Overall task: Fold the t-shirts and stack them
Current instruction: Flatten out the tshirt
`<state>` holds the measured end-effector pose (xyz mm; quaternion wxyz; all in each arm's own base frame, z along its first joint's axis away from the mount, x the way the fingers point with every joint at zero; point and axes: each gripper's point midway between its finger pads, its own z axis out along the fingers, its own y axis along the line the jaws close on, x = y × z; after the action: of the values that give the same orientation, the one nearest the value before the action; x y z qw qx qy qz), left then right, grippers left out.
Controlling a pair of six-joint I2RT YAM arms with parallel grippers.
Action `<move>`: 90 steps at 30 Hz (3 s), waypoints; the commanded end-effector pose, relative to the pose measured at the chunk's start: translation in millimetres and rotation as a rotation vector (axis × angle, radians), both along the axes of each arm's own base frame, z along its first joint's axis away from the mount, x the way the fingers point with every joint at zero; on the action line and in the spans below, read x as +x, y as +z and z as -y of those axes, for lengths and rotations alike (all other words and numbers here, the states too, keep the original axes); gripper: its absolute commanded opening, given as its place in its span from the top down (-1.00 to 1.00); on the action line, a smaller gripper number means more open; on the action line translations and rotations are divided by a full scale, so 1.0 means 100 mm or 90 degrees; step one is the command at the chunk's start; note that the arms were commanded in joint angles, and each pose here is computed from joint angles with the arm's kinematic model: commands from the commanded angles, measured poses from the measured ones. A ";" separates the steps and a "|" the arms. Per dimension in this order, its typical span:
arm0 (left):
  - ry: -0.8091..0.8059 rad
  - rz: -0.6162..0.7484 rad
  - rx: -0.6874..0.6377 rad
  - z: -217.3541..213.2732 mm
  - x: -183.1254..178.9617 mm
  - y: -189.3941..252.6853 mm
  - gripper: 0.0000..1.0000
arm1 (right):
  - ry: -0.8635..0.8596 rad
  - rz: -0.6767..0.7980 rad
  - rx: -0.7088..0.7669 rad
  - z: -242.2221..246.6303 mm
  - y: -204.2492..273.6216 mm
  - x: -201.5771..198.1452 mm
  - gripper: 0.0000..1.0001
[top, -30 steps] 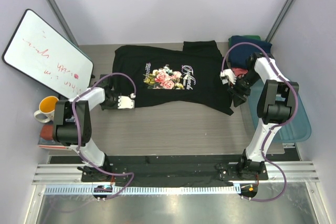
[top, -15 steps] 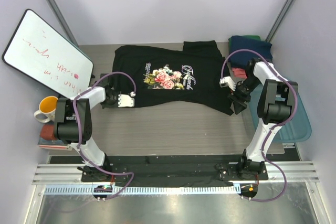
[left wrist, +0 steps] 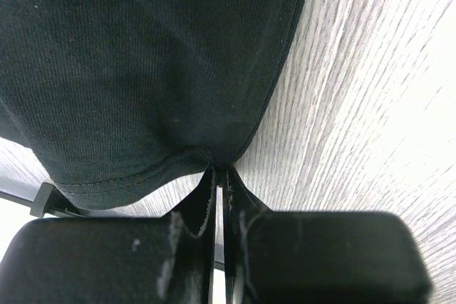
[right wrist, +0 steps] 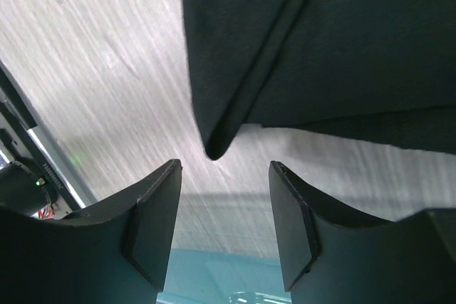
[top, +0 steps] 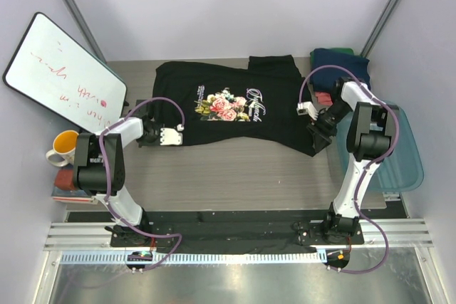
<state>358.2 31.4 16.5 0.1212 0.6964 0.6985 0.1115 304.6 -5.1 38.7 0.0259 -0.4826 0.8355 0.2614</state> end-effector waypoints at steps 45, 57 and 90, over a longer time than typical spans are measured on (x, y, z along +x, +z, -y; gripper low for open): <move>-0.031 0.093 -0.095 0.29 -0.17 1.16 0.99 | 0.135 0.235 -0.105 -0.03 1.28 0.16 0.98; -0.037 0.140 -0.109 0.35 -0.27 1.61 1.00 | 0.187 0.507 -0.086 -0.22 2.02 0.33 0.97; -0.137 0.100 -0.046 0.26 -1.02 1.50 0.99 | 0.656 0.625 0.036 -0.74 1.59 -1.43 0.98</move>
<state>263.1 5.3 164.9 0.2108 0.7470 0.6177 0.1268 199.4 50.5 206.2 0.3013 -0.8207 0.4844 -0.0322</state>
